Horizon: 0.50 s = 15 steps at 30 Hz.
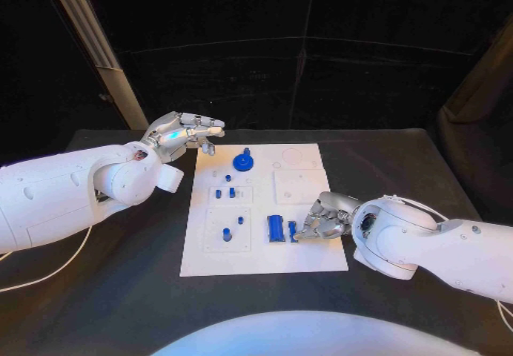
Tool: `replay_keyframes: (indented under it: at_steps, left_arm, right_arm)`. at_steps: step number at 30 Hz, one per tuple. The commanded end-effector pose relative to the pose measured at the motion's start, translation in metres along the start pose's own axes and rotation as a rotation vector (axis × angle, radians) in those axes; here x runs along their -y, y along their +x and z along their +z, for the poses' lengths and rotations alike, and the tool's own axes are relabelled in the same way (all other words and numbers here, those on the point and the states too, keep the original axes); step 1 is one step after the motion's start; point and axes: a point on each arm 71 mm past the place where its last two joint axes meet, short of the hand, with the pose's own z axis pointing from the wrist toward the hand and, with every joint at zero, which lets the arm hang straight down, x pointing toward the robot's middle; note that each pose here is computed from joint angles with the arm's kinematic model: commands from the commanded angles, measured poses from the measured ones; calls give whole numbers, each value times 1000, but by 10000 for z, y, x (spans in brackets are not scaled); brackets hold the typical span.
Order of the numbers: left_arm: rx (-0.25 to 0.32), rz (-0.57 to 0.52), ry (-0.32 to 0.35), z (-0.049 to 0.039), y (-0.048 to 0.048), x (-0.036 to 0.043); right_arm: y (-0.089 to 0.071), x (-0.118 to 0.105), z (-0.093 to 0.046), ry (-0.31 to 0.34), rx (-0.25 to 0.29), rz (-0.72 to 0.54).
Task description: Assemble the parts on the task board
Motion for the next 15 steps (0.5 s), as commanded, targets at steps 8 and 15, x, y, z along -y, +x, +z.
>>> replay_keyframes:
  at_steps: [8,15]
  left_arm:
    - [-10,-8,5,2,11,12]
    - [-10,-8,6,0,11,12]
  right_arm:
    - [16,-19,36,-21,-28,-23]
    - [17,-10,78,1,-25,-32]
